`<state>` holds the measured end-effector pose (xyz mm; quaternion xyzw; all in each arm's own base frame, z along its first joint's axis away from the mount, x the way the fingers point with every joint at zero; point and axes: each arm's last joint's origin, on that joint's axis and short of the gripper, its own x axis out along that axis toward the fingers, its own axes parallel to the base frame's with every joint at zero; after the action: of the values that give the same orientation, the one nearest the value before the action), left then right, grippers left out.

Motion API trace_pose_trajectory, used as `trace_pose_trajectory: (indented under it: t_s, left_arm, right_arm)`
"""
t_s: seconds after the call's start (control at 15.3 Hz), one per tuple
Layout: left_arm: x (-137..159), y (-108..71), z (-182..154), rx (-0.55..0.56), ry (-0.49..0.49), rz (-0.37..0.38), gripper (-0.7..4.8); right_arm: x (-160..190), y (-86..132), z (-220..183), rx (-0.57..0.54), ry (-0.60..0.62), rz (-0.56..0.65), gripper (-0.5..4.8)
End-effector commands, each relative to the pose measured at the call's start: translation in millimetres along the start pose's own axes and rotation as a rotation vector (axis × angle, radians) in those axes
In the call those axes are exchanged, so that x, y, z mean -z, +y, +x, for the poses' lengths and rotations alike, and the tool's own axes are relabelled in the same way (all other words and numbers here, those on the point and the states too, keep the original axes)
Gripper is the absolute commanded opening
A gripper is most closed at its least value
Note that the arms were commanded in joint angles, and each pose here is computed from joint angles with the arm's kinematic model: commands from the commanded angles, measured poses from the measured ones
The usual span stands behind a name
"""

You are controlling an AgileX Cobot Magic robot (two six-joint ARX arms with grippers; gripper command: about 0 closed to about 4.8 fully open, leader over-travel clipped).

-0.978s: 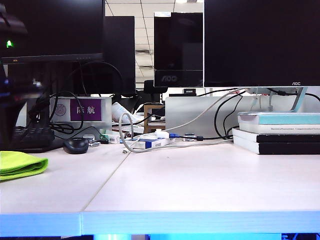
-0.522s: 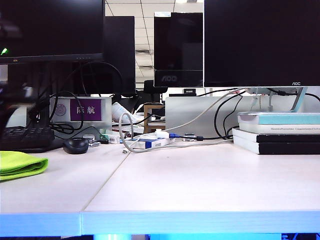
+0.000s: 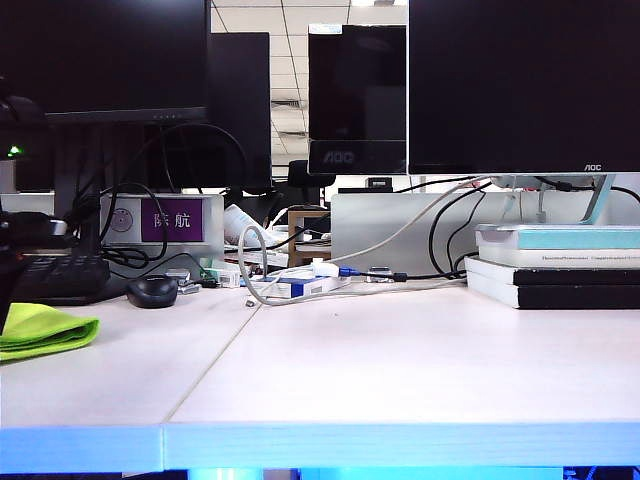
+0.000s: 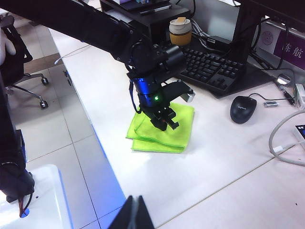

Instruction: Wipe the table from left to right using the rag.

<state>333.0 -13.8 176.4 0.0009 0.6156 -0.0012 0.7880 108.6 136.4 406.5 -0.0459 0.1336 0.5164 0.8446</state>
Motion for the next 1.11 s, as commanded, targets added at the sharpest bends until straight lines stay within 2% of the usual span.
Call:
trace_pose_trajectory:
  t_s: [0.07,0.13,0.39,0.52,0.85,1.11]
  left_arm:
    - [4.7,-0.9,11.3,0.014,0.056,0.031,0.23]
    - [6.5,-1.3,11.0,0.024,0.073,0.069,-0.06]
    - [15.9,-5.9,9.9,0.087,0.165,0.174,-0.06]
    - [20.7,-16.8,8.8,0.101,0.205,0.26,-0.06]
    - [25.0,-42.3,7.6,0.154,0.217,0.338,-0.06]
    - [29.2,-66.7,6.1,0.243,0.211,0.409,-0.06]
  right_arm:
    - [-3.4,0.6,-1.7,-0.001,-0.027,-0.008,-0.01]
    - [-3.5,0.6,-1.7,-0.001,-0.028,-0.009,-0.01]
    - [-3.8,0.1,-1.7,0.014,-0.031,-0.01,-0.01]
    - [-2.7,0.0,-1.6,0.018,-0.02,-0.006,-0.01]
    - [1.7,-0.5,-1.9,0.039,0.025,0.019,-0.01]
    - [4.9,-1.6,-2.3,0.082,0.057,0.024,-0.01]
